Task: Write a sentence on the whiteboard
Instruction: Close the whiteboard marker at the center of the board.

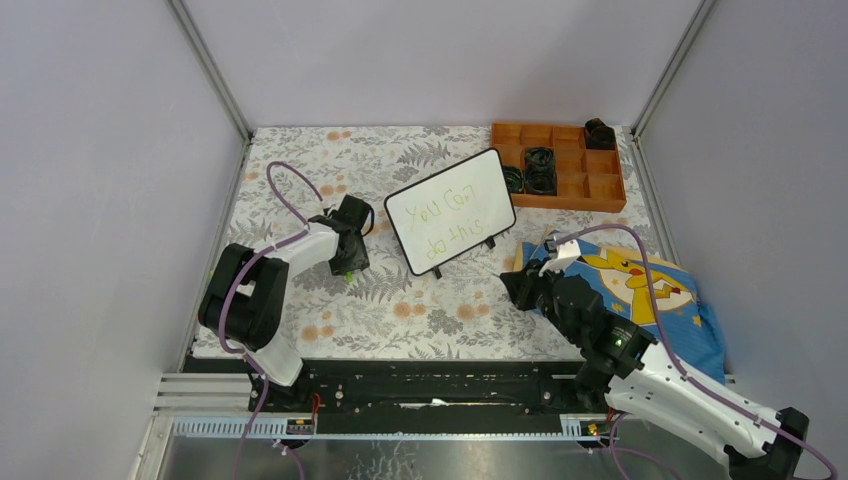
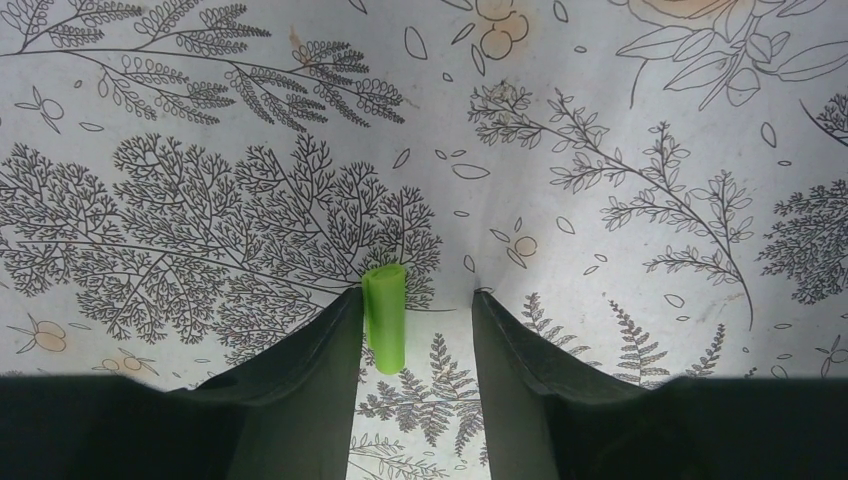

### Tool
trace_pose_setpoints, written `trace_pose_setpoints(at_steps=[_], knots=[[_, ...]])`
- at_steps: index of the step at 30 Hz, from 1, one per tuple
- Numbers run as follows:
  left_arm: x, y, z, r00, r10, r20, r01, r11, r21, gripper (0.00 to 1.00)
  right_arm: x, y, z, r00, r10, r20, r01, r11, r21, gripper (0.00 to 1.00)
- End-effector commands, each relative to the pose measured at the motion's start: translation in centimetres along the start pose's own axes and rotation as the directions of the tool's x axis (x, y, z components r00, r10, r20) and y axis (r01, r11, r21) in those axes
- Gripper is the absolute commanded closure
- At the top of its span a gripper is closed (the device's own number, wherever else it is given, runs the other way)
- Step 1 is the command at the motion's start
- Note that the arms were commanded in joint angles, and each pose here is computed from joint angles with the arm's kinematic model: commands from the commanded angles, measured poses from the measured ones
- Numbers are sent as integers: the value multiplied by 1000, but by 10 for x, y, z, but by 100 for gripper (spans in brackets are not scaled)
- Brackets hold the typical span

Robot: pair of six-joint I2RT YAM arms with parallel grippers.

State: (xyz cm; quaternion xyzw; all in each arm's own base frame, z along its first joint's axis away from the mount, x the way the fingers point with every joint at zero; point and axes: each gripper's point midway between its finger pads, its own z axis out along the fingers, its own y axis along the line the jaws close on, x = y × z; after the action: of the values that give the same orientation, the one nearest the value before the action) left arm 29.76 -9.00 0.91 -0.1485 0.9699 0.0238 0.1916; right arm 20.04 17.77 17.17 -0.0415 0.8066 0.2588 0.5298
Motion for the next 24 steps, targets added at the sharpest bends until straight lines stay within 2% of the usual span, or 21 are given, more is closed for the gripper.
trace_pose_setpoints(at_steps=[1, 10, 24], knots=[[30, 15, 12, 996, 21, -88, -26, 998, -58, 52, -28, 6, -7, 997, 18, 76, -17, 1000, -3, 100], [32, 17, 14, 996, 9, -94, -15, 998, -65, 55, -28, 4, -11, 997, 22, 77, -22, 1000, 2, 100], [40, 21, 16, 994, 10, -111, -19, 997, -74, 68, -30, -1, -18, 996, 29, 87, -30, 999, 14, 100]])
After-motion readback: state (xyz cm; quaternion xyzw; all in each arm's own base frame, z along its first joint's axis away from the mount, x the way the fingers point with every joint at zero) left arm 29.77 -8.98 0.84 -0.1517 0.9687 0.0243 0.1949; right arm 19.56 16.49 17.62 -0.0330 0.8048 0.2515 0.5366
